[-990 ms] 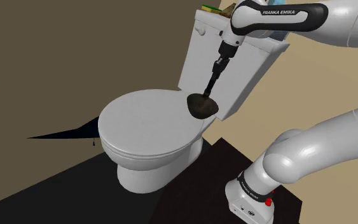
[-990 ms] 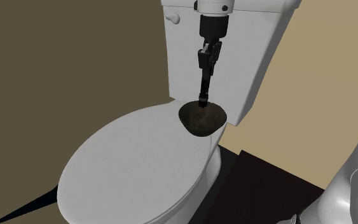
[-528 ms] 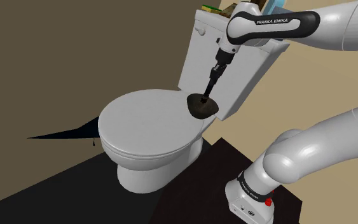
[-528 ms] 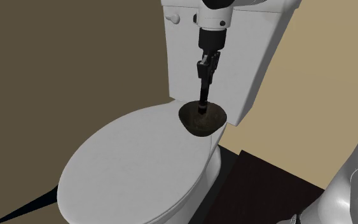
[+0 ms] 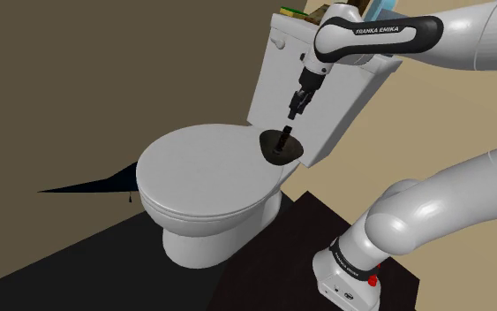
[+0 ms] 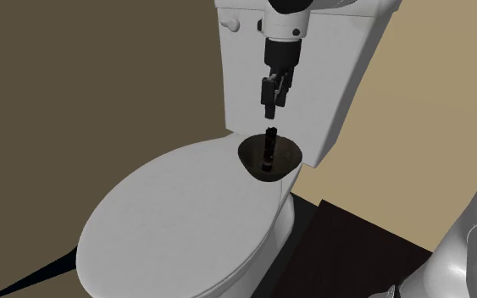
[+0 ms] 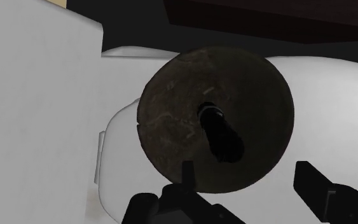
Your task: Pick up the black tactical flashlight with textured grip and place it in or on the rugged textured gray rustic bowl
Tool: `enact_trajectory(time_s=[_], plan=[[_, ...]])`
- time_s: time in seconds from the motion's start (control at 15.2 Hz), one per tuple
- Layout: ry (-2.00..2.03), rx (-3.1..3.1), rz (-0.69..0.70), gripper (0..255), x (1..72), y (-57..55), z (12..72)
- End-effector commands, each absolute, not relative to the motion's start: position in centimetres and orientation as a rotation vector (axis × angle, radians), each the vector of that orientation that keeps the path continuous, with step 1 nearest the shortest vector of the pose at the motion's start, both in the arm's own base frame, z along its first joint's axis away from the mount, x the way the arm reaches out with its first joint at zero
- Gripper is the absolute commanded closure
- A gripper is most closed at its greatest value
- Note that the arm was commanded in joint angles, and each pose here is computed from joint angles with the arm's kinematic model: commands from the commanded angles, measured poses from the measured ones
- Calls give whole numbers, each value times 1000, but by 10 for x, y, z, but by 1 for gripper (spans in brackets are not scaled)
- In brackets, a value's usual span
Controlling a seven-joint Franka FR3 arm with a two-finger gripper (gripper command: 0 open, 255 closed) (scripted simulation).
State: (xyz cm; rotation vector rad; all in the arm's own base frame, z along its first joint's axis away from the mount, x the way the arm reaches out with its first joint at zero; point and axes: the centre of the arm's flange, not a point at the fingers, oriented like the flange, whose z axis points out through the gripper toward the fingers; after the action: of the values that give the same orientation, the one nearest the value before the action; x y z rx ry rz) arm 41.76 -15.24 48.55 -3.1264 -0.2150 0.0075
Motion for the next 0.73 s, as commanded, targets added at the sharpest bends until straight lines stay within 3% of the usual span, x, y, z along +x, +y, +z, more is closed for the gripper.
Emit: enact_trajectory(time_s=[0.0,0.66], plan=[[-215,-3126,7,0,418,-152,485],[-215,-3126,7,0,418,-153,536]])
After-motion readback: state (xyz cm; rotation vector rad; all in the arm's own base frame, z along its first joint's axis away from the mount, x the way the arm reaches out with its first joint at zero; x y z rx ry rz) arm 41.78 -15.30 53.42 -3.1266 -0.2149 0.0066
